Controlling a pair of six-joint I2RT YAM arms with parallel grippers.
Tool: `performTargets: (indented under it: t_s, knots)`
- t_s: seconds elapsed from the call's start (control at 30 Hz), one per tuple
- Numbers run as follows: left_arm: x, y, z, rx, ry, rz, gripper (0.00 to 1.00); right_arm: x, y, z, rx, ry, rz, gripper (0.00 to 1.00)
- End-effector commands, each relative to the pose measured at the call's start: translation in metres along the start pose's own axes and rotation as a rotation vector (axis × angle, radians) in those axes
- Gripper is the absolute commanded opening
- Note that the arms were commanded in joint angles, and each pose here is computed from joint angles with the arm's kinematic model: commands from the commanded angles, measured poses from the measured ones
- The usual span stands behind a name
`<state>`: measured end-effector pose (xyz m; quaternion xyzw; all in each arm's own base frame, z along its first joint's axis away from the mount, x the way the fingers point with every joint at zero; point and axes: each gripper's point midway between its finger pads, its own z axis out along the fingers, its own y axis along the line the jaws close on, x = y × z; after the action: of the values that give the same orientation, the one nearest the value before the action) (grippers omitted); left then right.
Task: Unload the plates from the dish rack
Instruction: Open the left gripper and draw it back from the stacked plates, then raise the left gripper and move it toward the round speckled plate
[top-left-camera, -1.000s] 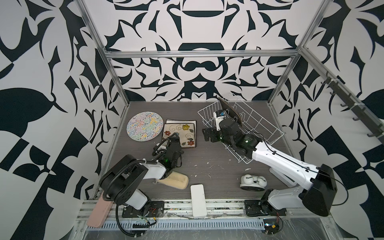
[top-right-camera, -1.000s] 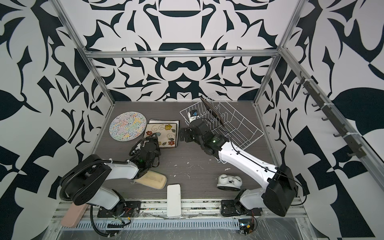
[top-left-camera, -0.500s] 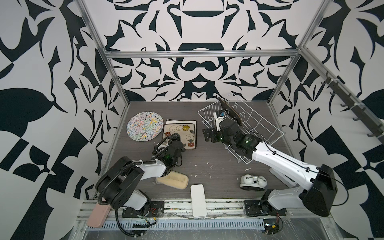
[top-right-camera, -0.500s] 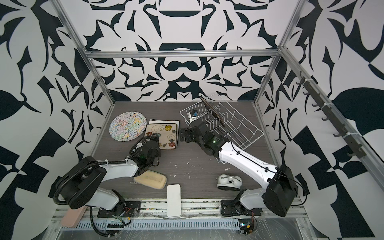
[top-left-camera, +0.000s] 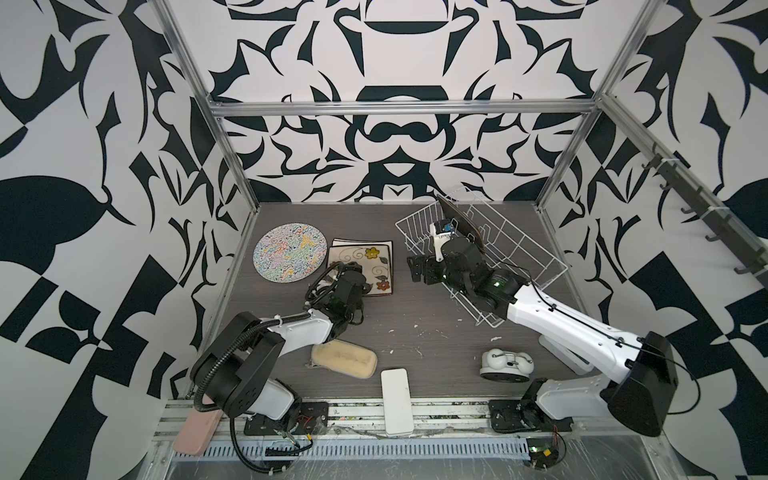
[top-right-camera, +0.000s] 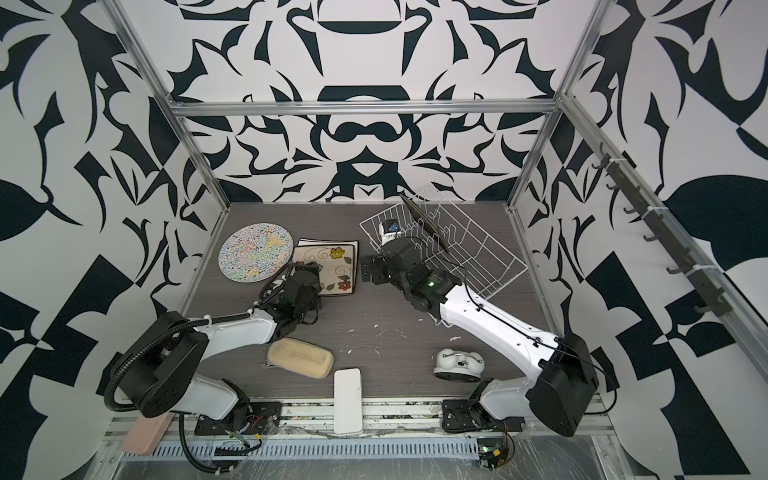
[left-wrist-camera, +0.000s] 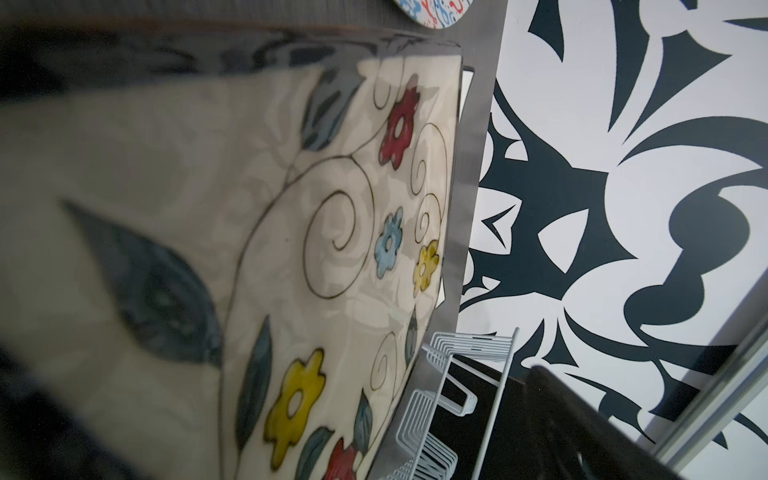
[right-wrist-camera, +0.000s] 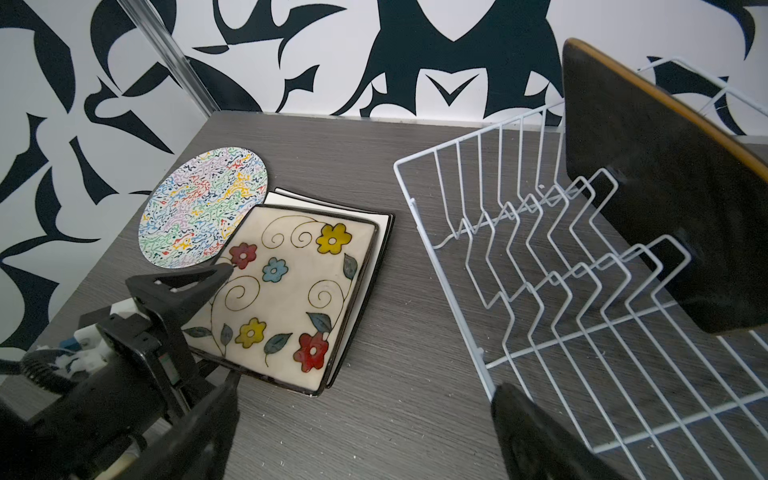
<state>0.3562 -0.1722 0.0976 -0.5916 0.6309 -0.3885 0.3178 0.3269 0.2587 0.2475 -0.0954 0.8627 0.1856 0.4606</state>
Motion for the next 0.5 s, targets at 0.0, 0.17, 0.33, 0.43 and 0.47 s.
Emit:
performTargets:
  t_s: [0.0,0.17,0.33,0.43,0.47]
  knots:
    - [0.0042,-0.0168,-0.0002,0.015,0.013,-0.002,1.0,-0.0122,-0.0033,-0.0082,0.01,-0.044,-0.005,0.99]
    - [0.004,-0.0157,0.002,-0.011,0.019,-0.007,0.99,-0.0119,-0.0038,-0.008,0.012,-0.042,-0.01,0.98]
    - [0.0055,-0.0135,0.0055,-0.044,0.036,-0.007,1.0,-0.0127,-0.0047,-0.0071,0.016,-0.042,-0.01,0.98]
    - [0.0066,-0.0094,0.0081,-0.072,0.048,-0.006,0.99,-0.0113,-0.0051,-0.0063,0.017,-0.038,-0.014,0.98]
    - [0.0074,-0.0086,0.0085,-0.076,0.05,-0.007,0.99,-0.0112,-0.005,-0.0064,0.017,-0.037,-0.015,0.98]
